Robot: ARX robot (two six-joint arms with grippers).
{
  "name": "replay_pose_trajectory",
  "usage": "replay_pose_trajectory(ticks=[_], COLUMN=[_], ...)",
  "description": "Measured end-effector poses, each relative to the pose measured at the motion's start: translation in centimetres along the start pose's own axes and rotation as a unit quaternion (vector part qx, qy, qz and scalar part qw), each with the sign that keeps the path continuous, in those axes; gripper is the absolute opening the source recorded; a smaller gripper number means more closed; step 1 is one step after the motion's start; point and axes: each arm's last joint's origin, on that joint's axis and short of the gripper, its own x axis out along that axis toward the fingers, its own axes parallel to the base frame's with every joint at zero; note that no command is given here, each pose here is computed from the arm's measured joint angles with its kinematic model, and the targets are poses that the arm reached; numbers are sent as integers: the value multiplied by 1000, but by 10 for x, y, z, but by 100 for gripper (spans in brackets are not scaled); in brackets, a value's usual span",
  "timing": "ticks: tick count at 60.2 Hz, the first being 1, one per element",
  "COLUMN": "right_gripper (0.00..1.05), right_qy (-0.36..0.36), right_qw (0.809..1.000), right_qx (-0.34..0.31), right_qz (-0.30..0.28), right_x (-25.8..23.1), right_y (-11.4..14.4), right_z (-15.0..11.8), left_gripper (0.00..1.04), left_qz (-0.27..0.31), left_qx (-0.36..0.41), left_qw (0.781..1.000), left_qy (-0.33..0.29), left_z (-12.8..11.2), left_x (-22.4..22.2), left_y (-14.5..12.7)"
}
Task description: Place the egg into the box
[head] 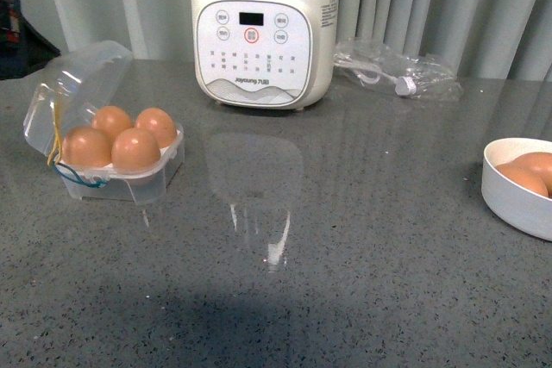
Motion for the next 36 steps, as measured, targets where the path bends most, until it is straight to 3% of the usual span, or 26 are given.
replay_pose_trajectory(ticks=[17,29,36], right_gripper=[97,97,97], right_qy=[0,0,0], right_qw=[1000,1000,1000], right_qx=[0,0,0], right_qz=[0,0,0], right_x=[0,0,0], right_y=[0,0,0], right_z=[0,0,0], left_gripper=[98,98,98], left_qz=[-92,-112,-77], left_qx=[42,57,65], left_qw=[995,992,995], left_qy=[9,29,15], left_z=[-2,-6,0], left_x=[-5,-6,-14], left_y=[-62,-75,-73])
